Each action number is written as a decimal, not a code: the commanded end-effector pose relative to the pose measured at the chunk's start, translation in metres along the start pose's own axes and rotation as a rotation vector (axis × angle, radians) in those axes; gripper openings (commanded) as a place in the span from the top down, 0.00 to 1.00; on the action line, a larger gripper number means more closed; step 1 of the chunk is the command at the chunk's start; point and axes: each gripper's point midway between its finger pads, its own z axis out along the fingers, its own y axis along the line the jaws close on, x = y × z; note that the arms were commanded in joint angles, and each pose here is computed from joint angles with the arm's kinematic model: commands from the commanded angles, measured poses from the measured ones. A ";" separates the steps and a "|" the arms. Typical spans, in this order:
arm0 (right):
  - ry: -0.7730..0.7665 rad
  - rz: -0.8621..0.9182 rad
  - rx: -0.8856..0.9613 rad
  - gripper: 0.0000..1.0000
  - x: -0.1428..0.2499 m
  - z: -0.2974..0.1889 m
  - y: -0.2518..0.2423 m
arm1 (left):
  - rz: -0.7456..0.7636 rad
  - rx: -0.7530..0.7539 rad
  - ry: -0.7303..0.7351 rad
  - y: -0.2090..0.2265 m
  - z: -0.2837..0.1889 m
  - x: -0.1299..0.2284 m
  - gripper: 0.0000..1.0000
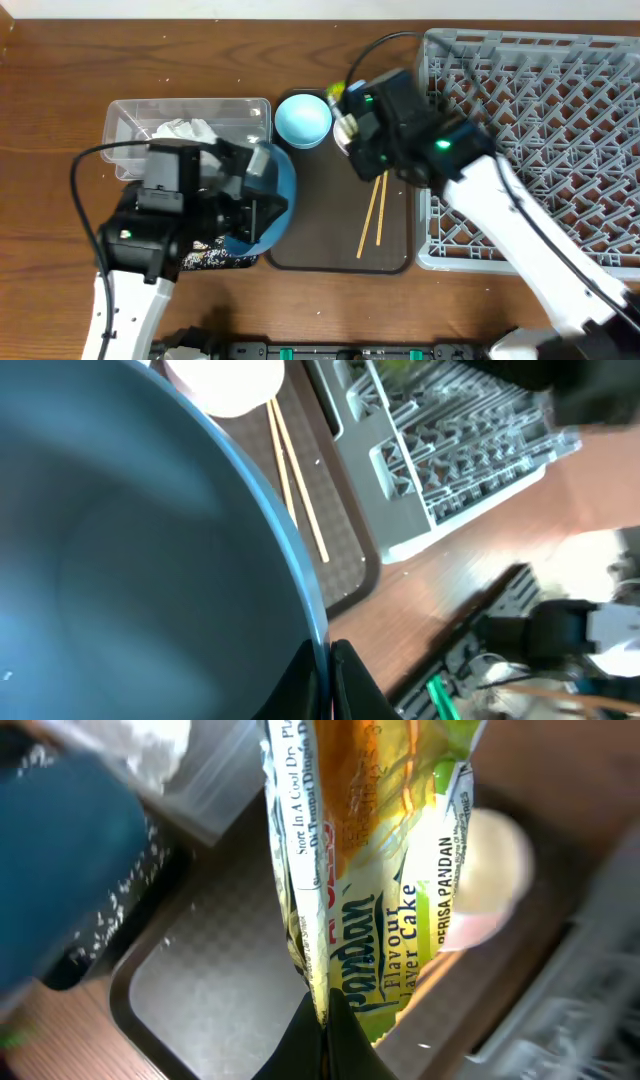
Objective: Sort waste into correct bins and load items into the dishwasher rack
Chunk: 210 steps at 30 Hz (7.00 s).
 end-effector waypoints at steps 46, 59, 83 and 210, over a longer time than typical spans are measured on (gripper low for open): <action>-0.355 0.094 -0.205 0.99 -0.086 -0.031 0.008 | -0.235 -0.694 -0.355 0.103 -0.070 -0.050 0.41; -0.358 -0.121 -0.385 0.95 -0.088 0.119 0.136 | -0.661 -0.852 -0.675 0.137 -0.175 -0.010 0.36; -0.388 -0.103 -0.328 0.39 -0.099 0.094 0.120 | -0.645 -0.780 -0.549 0.134 -0.151 -0.001 0.36; -0.570 0.226 -0.738 0.99 -0.002 -0.186 -0.108 | -0.696 -0.816 -0.457 0.157 -0.136 0.001 0.16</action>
